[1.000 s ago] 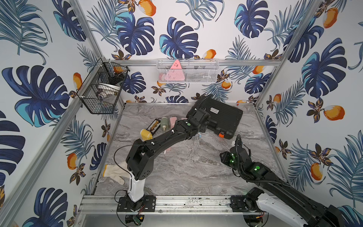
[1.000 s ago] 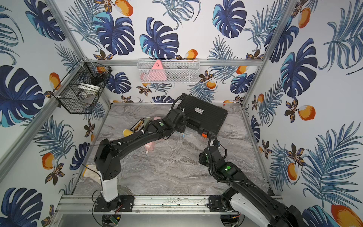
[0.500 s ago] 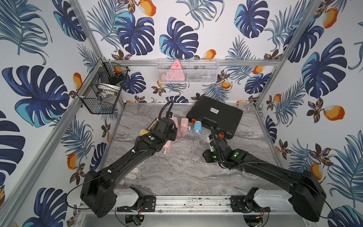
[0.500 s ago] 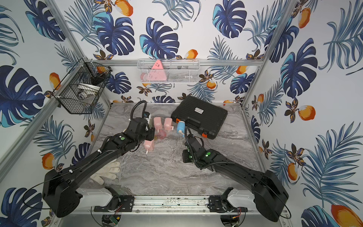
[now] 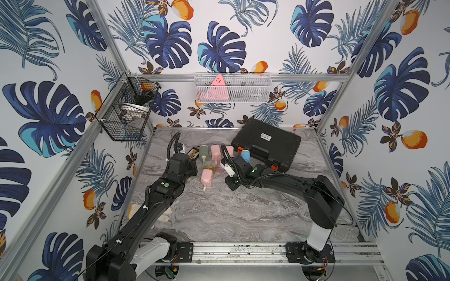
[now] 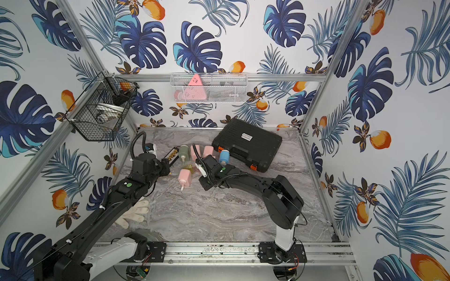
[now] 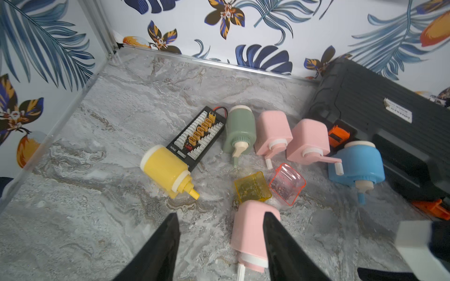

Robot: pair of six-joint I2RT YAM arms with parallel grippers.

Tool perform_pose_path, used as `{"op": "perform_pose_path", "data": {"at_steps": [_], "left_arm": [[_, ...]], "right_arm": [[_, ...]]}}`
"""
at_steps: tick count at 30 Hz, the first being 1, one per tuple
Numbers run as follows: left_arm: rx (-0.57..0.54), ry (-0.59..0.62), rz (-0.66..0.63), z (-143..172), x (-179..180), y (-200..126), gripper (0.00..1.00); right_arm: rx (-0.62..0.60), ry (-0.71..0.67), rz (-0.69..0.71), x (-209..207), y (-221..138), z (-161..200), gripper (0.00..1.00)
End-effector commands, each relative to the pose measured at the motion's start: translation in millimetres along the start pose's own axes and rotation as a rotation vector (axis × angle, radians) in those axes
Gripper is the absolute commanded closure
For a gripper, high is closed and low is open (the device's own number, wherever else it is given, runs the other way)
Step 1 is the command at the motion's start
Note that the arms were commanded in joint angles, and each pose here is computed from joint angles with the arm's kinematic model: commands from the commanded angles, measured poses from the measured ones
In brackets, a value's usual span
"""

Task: Put the tray back into the pencil sharpener
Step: Pick up the container from the center of the board.

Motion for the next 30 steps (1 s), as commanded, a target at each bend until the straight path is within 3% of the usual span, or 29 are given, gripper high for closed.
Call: {"op": "perform_pose_path", "data": {"at_steps": [1, 8, 30], "left_arm": [[-0.079, -0.029, -0.018, -12, 4, -6, 0.42], [-0.086, -0.054, 0.010, -13, 4, -8, 0.43], [-0.048, -0.113, 0.069, -11, 7, 2, 0.44]], "right_arm": [[0.003, -0.102, -0.045, -2, 17, -13, 0.65], [0.029, -0.176, -0.029, -13, 60, -31, 0.65], [0.049, -0.238, -0.036, -23, 95, -55, 0.65]]}}
Point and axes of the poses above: each gripper's point midway between its finger pads, its own y axis out along the fingers, its own x axis along the line the jaws close on, z = x × y, the point moved 7 cm from there along -y, back along the fingers, and after that the axes turned 4 degrees about y, right-handed, at the moved point
